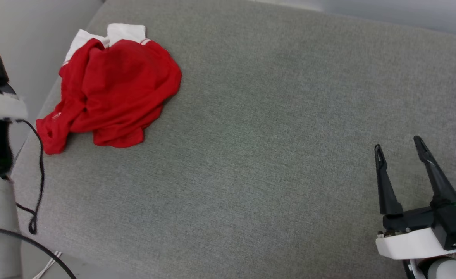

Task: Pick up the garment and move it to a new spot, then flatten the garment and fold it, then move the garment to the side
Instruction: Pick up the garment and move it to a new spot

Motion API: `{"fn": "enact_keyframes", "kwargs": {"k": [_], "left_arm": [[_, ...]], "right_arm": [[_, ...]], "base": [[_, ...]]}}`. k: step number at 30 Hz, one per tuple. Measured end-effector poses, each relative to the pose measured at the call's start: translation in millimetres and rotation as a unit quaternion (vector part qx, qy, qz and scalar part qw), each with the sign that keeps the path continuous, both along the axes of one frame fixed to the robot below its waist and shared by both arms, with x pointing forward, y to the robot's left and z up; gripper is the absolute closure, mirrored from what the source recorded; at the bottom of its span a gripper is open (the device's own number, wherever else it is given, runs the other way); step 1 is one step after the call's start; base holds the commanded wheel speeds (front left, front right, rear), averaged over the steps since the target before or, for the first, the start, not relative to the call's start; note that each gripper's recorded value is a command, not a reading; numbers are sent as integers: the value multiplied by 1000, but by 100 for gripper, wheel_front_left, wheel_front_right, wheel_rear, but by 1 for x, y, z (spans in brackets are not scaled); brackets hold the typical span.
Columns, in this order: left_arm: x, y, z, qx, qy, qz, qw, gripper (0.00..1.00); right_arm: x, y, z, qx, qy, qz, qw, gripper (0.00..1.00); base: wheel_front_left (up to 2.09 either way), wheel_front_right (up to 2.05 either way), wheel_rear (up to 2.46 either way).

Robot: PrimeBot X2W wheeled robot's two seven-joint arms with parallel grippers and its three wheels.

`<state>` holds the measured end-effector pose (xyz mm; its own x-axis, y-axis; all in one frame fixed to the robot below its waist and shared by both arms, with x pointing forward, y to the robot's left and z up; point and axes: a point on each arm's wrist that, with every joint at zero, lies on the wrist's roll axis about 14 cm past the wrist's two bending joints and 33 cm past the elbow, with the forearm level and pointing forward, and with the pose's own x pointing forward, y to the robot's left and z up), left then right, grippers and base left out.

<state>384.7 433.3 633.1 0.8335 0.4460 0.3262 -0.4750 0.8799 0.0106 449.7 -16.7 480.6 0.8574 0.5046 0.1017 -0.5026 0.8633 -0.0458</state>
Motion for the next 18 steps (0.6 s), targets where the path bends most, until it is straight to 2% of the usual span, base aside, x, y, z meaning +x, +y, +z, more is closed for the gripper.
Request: {"fn": "enact_keyframes", "kwargs": {"k": [4,10,12,15,18], "left_arm": [[42,9,9,10,18,-13,1000,0],[93,15,-15,-1,116,-41,992,0],[103,18,-32,-13,169,-46,984,0],[116,15,-66,-59,243,-62,966,0],[121,13,-94,-102,312,-72,942,0]], "right_arm": [[12,-13,-19,-22,7,-18,1000,0],[26,-24,-36,-38,8,-37,999,0],[32,-30,-37,-41,3,-47,998,0],[36,-36,-43,-42,6,-55,998,0],[38,-38,-46,-46,5,-57,997,0]], "base": [[0,0,0],[0,0,0],[0,0,0],[0,0,0],[0,0,0]]}}
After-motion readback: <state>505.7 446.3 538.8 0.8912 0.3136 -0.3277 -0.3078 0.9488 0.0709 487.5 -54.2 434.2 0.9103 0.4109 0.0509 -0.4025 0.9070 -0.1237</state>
